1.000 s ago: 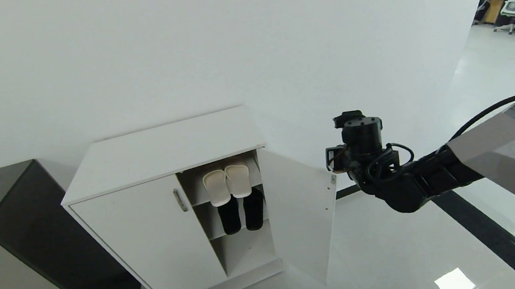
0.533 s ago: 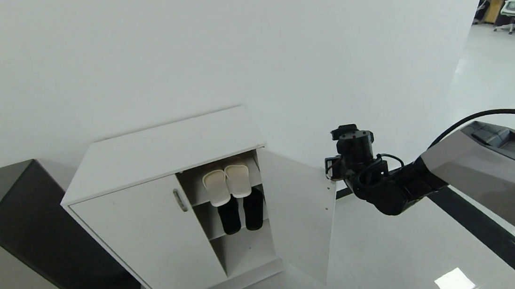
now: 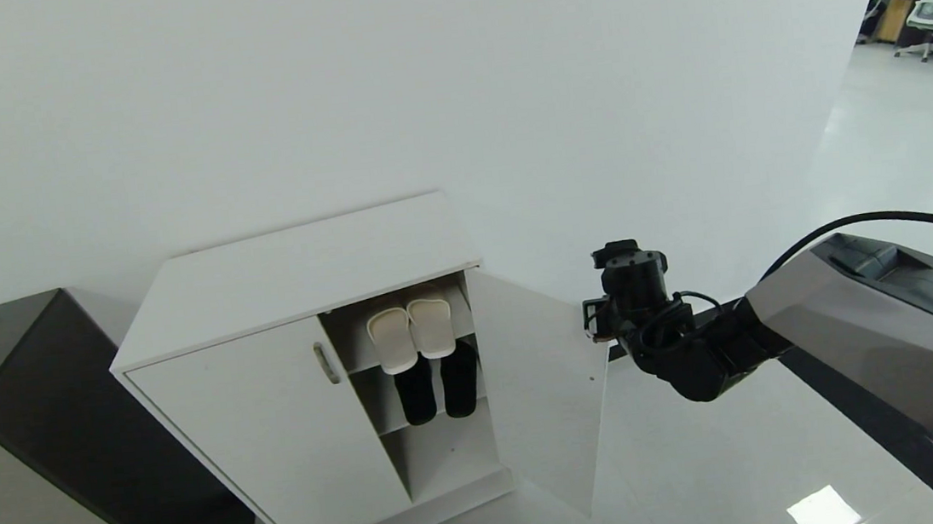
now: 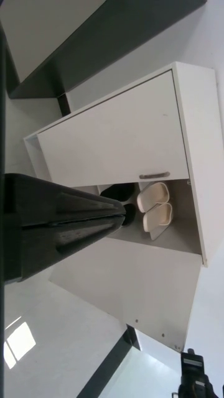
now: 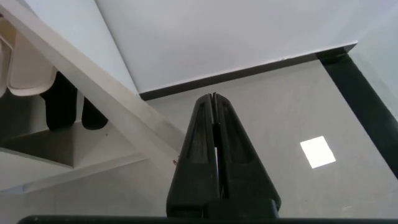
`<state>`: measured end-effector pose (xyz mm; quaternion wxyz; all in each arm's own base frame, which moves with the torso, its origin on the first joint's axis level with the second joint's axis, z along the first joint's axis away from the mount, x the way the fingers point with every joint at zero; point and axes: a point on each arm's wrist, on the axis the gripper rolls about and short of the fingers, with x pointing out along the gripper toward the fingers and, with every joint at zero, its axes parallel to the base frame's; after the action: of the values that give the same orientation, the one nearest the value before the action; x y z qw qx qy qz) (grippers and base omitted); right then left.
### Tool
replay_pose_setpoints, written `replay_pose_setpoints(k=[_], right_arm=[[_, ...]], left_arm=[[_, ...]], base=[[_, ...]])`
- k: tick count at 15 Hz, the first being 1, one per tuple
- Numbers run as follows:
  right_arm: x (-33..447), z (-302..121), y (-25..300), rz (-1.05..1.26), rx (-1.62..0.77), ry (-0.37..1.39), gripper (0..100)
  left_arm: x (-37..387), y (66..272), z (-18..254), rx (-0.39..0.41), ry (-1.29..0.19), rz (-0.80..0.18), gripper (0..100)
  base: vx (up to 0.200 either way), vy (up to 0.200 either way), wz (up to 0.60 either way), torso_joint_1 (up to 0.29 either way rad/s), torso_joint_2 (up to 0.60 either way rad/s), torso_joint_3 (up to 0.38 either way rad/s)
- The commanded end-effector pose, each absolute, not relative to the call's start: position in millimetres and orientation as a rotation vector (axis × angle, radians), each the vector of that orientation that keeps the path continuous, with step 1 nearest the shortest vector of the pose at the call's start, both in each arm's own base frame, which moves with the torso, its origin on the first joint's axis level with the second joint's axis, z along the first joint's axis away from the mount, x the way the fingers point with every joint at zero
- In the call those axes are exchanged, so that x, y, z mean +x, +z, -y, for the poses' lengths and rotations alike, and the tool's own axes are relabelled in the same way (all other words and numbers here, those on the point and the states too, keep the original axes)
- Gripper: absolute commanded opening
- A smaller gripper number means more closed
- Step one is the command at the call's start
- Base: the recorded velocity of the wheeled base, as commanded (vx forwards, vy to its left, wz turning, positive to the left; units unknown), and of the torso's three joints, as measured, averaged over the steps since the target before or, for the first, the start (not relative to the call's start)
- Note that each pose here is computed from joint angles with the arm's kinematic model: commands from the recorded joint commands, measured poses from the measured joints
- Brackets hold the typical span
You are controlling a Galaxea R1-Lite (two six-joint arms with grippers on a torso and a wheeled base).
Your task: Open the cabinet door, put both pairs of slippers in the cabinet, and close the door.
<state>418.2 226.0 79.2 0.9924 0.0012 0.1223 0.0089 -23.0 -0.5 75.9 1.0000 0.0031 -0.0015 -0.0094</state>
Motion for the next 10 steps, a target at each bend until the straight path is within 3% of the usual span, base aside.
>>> replay_pose_setpoints(k=[1,10], right_arm=[[416,-230,78,-0.248,0.0,0.026,0],[367,-269,81,-0.281,-0.04,0.142,0]], left_arm=[[-23,76,0,0.006,-0.018,0.002,0],[-23,76,0,0.006,-0.018,0.002,0]], base=[[0.0,0.0,0.0,0.0,0.0,0.0],[0.0,0.0,0.0,0.0,0.0,0.0]])
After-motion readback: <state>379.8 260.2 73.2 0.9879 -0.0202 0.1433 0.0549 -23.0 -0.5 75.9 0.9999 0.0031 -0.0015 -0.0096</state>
